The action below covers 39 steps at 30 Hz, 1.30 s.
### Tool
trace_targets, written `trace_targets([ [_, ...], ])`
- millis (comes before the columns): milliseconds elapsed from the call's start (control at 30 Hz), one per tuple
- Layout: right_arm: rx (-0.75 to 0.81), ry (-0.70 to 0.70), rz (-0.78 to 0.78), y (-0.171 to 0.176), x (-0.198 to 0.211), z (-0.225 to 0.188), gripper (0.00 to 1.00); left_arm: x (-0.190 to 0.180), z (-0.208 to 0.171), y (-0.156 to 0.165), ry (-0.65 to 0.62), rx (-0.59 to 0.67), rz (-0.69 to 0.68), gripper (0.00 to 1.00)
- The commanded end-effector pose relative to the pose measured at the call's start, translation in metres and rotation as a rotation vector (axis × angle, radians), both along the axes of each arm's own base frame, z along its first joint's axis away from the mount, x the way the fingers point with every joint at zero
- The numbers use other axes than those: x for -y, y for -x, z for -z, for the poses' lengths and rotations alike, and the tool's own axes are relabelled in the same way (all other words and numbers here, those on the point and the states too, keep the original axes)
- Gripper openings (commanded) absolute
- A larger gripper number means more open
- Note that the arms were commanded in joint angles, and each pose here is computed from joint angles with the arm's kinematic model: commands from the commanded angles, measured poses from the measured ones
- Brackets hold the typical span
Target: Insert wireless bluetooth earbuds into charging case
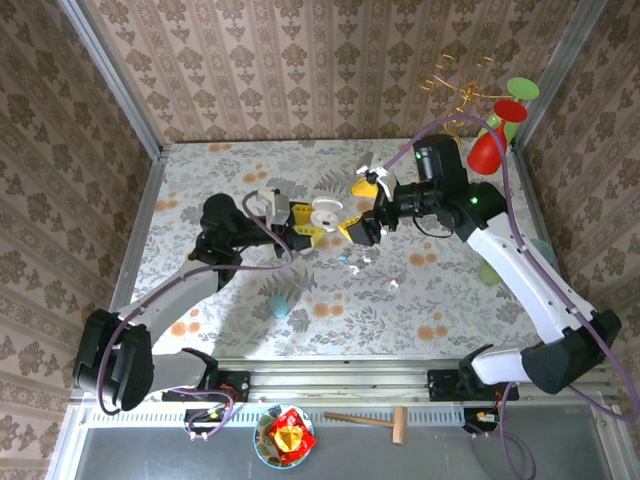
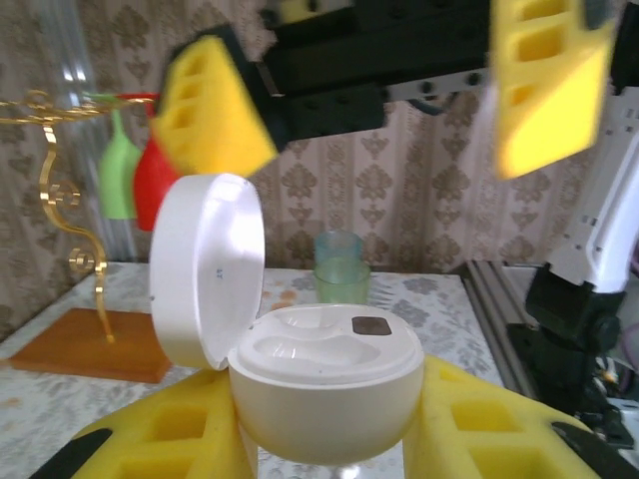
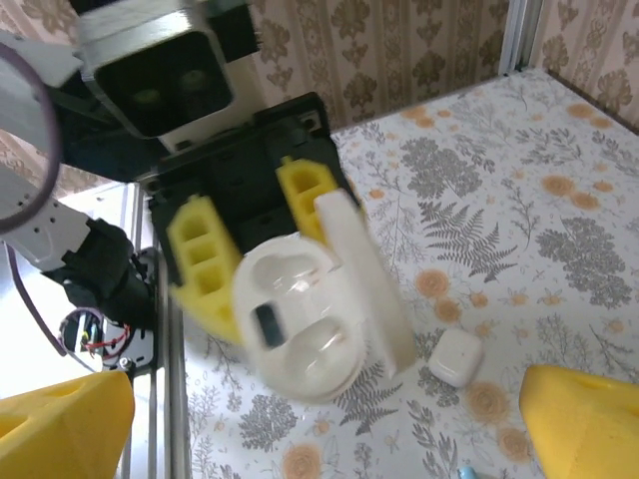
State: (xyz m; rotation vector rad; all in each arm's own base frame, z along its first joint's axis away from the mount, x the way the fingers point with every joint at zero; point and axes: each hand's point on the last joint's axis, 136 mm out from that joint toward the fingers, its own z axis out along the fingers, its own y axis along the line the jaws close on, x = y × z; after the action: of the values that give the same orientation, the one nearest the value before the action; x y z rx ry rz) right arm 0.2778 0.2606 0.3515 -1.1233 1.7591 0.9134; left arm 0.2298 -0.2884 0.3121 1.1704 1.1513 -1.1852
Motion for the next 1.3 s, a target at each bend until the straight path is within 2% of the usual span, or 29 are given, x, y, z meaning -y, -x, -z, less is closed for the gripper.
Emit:
trace_targets([
  [0,0.019,-0.130,0.021,0.000,0.002,-0.026,1.00,-0.012,-0.009,-0.013,0.050,0.033,-0.055,0.16],
  [233,-0.142,-0.227,0.272,-0.029,0.029,0.002,1.00,-0.033,0.009,-0.024,0.045,0.072,-0.179,0.17],
  [467,-0.156,-0.228,0.518,-0.045,0.060,0.051,1.00,-0.041,0.012,-0.021,0.032,0.112,-0.229,0.17],
  [633,-0.247,-0.088,0.743,-0.071,0.088,0.106,0.99,-0.043,0.008,-0.023,0.044,0.127,-0.258,0.17],
  [733,-0.299,0.045,0.904,-0.086,0.113,0.141,0.97,-0.042,0.008,-0.023,0.045,0.130,-0.258,0.16],
  [833,-0.336,0.196,0.994,-0.093,0.130,0.172,0.96,-0.040,0.008,-0.022,0.043,0.133,-0.241,0.16],
  [967,-0.384,0.316,1.027,-0.101,0.137,0.205,0.92,-0.039,0.004,-0.017,0.048,0.145,-0.221,0.16],
  [1267,-0.514,0.444,0.997,-0.124,0.125,0.250,0.70,-0.033,0.013,-0.013,0.037,0.159,-0.240,0.16],
])
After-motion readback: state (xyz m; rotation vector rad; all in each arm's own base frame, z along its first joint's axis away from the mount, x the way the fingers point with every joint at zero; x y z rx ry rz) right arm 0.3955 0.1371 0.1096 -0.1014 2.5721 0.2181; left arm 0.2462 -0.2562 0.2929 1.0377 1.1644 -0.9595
